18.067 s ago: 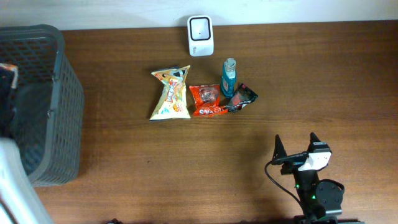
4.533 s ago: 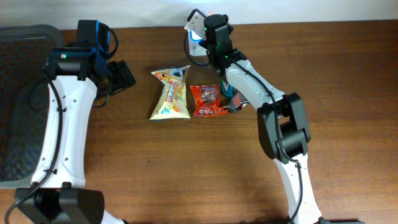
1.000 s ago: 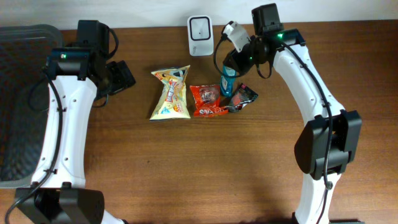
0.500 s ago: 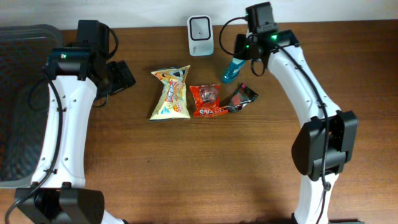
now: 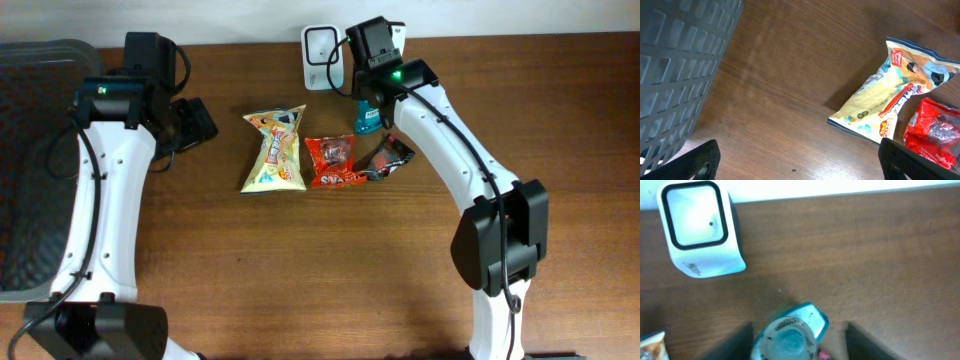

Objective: Scan the item barcode

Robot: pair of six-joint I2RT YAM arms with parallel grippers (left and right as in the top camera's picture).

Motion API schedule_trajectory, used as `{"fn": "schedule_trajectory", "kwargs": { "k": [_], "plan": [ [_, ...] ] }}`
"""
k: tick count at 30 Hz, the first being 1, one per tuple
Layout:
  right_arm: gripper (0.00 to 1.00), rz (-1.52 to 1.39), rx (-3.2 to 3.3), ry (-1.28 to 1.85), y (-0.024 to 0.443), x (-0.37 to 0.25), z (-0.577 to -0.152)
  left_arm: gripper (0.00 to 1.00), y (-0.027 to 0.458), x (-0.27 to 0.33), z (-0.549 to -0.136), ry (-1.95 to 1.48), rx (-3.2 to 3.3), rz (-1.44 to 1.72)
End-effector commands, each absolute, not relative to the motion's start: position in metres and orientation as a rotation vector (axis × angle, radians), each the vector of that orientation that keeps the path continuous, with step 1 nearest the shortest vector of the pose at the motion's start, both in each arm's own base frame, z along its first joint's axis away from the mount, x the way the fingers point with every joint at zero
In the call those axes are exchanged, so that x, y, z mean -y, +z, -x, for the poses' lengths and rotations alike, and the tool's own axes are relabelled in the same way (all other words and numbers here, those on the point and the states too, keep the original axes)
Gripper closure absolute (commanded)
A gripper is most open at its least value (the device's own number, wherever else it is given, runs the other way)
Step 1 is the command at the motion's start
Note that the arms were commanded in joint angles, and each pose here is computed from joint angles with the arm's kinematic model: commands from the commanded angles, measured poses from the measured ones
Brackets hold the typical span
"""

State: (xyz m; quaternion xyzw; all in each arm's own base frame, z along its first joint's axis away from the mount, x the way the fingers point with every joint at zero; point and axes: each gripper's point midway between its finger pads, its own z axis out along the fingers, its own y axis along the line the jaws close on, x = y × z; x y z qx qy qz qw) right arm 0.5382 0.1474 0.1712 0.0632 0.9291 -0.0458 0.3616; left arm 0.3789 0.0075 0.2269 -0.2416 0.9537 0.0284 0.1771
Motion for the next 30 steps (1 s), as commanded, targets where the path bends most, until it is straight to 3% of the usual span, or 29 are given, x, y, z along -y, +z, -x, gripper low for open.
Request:
{"fn": "schedule_trajectory", "kwargs": {
  "k": [1,4,5,9,15,26,30],
  "plan": [
    [0.22,-0.11,-2.36,-0.156,0.184,-0.144,-0.546,0.01,0.225,-0.008,-0.379,0.078,-2.702,0.7],
    [0.12,-0.088,-2.326,-0.15,0.216,-0.141,-0.546,0.01,0.225,-0.008,-0.379,0.078,-2.702,0.7],
    [0.01,-0.103,-2.316,-0.146,0.236,-0.133,-0.542,0.01,0.225,-0.008,-0.379,0.078,-2.702,0.7],
    [0.01,0.339,-2.392,-0.032,0.257,-0.135,-0.514,0.01,0.225,-0.008,-0.379,0.078,-2.702,0.7],
    [0.01,0.273,-2.635,0.225,0.255,-0.085,-0.449,0.01,0.225,-0.008,-0.379,0.078,-2.702,0.7],
    [0.01,0.236,-2.774,0.236,0.261,-0.072,-0.371,0.01,0.225,-0.008,-0.379,0.078,-2.702,0.7],
    [0.02,0.243,-2.528,0.233,0.249,-0.072,-0.367,0.01,0.225,-0.008,-0.379,0.078,-2.702,0.7]
  ]
}}
